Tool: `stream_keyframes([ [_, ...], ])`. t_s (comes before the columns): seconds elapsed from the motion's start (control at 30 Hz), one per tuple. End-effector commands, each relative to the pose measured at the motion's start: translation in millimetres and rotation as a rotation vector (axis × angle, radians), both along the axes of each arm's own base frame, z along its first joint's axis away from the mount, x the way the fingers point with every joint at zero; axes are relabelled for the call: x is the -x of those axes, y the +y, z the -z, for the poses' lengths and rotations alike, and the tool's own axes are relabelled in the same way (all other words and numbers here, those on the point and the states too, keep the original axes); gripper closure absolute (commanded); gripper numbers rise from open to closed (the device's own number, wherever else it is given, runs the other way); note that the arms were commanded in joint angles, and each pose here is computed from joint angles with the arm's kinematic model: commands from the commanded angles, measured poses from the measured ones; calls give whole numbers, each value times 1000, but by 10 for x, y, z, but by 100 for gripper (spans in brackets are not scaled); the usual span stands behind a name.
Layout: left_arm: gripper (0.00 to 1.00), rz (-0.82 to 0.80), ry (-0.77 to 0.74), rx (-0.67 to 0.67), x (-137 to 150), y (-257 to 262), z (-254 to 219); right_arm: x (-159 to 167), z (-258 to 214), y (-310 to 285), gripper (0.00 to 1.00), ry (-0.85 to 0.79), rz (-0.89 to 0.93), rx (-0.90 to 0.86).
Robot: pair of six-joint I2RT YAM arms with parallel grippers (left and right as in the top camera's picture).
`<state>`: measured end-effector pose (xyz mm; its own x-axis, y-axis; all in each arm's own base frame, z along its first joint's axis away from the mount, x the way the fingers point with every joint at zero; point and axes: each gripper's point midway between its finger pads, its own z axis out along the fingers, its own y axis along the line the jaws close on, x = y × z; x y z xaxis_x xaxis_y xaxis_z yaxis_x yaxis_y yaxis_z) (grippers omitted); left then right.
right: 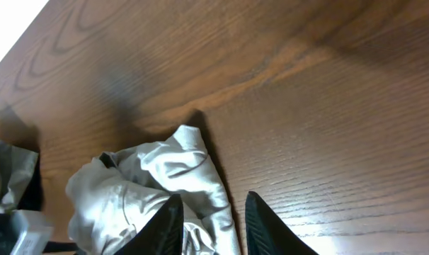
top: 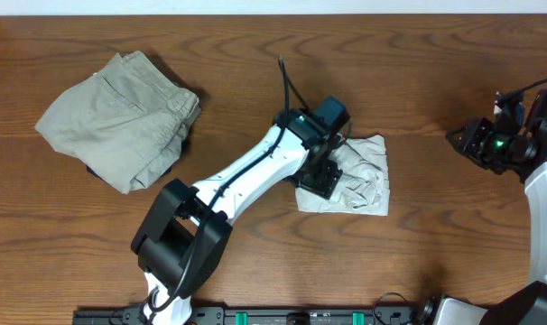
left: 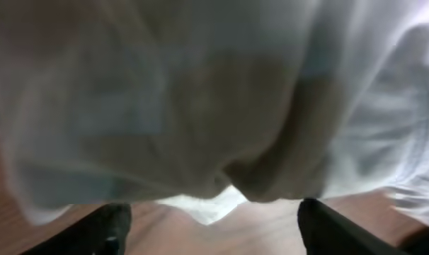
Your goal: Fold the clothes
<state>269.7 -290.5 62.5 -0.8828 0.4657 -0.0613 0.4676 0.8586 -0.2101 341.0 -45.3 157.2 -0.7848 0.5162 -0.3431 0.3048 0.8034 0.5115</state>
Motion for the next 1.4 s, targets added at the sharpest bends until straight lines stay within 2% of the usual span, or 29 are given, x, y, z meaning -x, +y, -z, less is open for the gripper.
stream_keyframes([
  [0.0, 21, -23, 2, 20, -23, -41, 76, -27, -118, 4, 72, -38, -18, 2],
  [0.07, 43, -22, -21, 41, -76, -92, 68, -27, -118, 4, 72, -38, -18, 3],
  [0.17, 89, -22, -34, 61, -113, -137, 41, -22, -115, 6, 72, -35, -18, 1],
  [0.2, 94, -20, -27, 73, -107, -160, 18, -20, -114, 7, 72, -34, -18, 1],
  [0.37, 94, -13, -45, 134, -159, -284, -219, -18, -113, 7, 72, -33, -18, 1],
  [0.63, 94, 56, -223, 277, -495, -632, -672, -16, -106, 6, 72, -30, -17, 6],
  [0.8, 94, 178, -319, 328, -556, -872, -690, 3, -96, 14, 72, -21, -17, 2],
  [1.03, 91, 241, -330, 348, -485, -1173, -459, 11, -90, 19, 72, -16, -18, 0],
  [1.13, 84, 254, -356, 374, -481, -1273, -505, 14, -87, 19, 72, -15, -17, 0],
  [1.2, 69, 256, -376, 391, -506, -1318, -542, 14, -87, 20, 71, -14, -18, 0],
  [1.27, 65, 250, -398, 388, -551, -1323, -556, 15, -86, 24, 71, -14, -19, 0],
  [1.33, 53, 231, -434, 354, -629, -1280, -549, 25, -79, 52, 71, -8, -26, -3],
  [1.37, 52, 218, -455, 329, -678, -1243, -543, 34, -76, 83, 71, -4, -35, -8],
])
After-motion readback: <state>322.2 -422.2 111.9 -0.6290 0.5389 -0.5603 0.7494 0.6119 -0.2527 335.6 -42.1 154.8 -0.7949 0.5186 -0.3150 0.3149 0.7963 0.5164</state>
